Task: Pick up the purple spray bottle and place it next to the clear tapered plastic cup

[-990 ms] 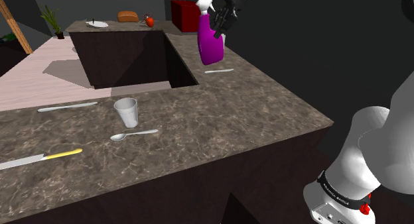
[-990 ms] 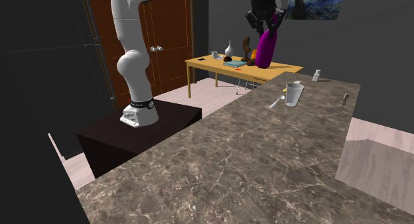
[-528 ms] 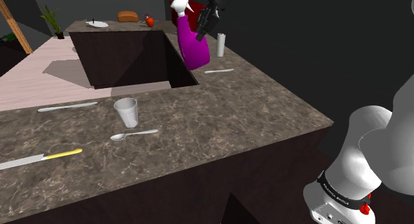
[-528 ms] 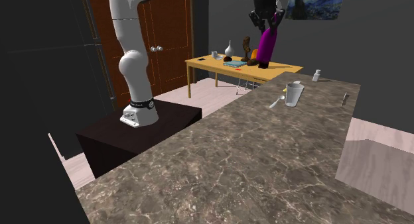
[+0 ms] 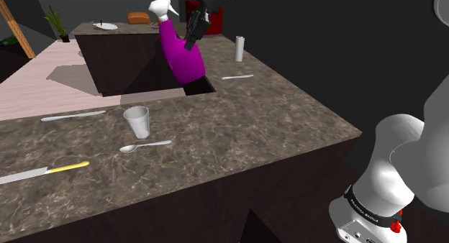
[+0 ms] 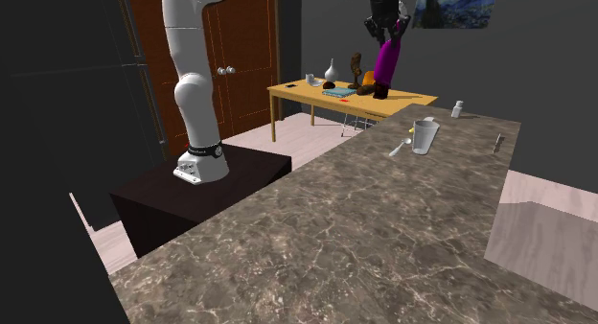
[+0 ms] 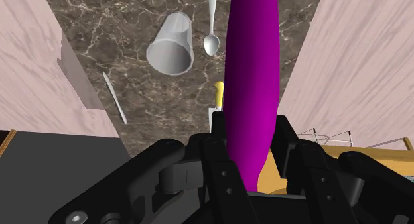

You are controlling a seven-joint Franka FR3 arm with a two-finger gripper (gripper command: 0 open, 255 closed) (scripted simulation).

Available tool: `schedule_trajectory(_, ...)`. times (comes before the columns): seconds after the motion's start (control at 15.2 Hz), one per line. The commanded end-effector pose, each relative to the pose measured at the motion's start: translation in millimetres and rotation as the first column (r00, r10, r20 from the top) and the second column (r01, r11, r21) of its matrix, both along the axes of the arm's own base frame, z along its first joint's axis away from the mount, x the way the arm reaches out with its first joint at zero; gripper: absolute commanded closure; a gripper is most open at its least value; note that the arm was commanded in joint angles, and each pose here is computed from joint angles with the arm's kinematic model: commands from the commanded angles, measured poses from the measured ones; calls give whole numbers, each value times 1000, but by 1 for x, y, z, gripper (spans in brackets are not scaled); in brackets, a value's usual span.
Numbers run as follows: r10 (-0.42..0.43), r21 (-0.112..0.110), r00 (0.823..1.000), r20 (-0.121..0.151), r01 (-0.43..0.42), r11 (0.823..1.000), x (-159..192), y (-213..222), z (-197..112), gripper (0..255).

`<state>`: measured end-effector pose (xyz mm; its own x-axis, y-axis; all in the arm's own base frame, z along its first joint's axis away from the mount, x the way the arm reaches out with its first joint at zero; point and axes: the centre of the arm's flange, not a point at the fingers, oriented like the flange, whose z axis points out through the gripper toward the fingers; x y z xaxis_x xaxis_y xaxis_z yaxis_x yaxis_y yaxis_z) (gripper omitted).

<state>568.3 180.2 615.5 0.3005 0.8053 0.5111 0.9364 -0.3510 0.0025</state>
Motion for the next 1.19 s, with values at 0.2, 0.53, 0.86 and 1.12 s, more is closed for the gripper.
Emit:
schedule_trajectory(0.2, -1, 0, 1000, 0, 1, 1000, -1, 65, 1, 255)
schedule_trajectory(0.53, -1, 0, 1000, 0, 1, 1000, -3, 131, 1, 255)
schedule_trajectory(0.86, -1, 0, 1000, 0, 1, 1000, -5, 197, 1, 255)
schedule_trajectory(1.12, -1, 0, 1000, 0, 1, 1000, -6, 229, -4, 255)
